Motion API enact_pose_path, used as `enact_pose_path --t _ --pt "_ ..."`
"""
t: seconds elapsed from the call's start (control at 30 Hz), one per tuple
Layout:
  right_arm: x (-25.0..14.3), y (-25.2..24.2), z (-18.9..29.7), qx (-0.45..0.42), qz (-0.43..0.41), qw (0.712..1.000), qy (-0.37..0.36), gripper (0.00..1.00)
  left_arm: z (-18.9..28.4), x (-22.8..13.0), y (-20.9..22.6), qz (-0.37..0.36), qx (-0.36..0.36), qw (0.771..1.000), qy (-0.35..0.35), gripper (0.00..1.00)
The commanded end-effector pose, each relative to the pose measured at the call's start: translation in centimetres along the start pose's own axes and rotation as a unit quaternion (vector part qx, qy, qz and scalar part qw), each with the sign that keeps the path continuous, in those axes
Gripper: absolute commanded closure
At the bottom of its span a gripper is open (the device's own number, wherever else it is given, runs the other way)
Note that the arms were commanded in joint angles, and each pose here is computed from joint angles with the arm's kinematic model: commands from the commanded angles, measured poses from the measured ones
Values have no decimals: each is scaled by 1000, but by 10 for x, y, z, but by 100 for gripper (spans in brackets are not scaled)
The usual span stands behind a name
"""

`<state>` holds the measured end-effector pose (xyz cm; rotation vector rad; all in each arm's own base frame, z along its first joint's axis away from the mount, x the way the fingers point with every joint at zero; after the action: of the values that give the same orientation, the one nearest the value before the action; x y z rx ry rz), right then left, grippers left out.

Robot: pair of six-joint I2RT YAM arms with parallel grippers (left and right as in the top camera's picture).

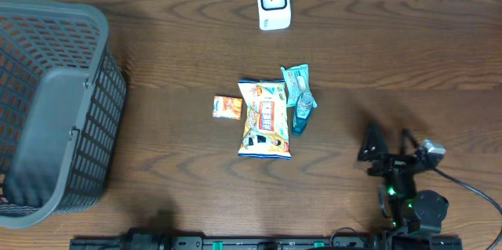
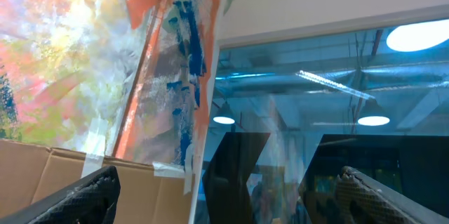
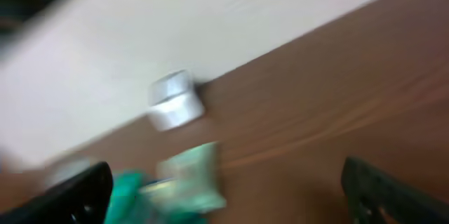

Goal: Scan the item barcode
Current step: 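Move the right gripper toward the blue-capped bottle on the table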

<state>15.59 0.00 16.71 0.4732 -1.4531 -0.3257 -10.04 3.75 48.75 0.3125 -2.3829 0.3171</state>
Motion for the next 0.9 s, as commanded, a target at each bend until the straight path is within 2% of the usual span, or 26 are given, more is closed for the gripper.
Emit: enact_pose_path --t 0.0,0.1,0.13,0.2,0.27,0.53,0.67,0.87 --pt "-14 27 6 148 -163 969 113 1 2 1 0 -3 -5 1000 -4 2" --pt "-11 34 8 170 -267 938 142 1 2 1 0 -3 -5 1000 -4 2" --pt "-6 40 10 202 -248 937 137 1 2 1 0 -3 -5 1000 -4 2" --pt "12 61 20 304 -138 938 93 1 2 1 0 -3 -5 1000 -4 2" --pt "26 72 28 340 -115 930 73 1 2 1 0 -4 -5 1000 -4 2" --pt "77 106 44 345 -30 937 54 1 2 1 0 -3 -5 1000 -4 2" --pt "105 120 36 331 4 940 80 1 2 1 0 -3 -5 1000 -4 2" --pt "139 137 3 352 17 926 134 1 2 -7 -2 -12 -10 1000 19 2"
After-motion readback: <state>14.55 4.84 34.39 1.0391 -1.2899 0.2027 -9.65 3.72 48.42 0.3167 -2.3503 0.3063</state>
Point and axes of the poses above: each gripper's point midway between its finger pads, its own z axis back along the fingers, its own y axis along the line the jaws close on, x = y × z, the point moved 9 cm from there along z, back along the fingers, and after that the axes turned 2 degrees about z, right-handed, at the moved point
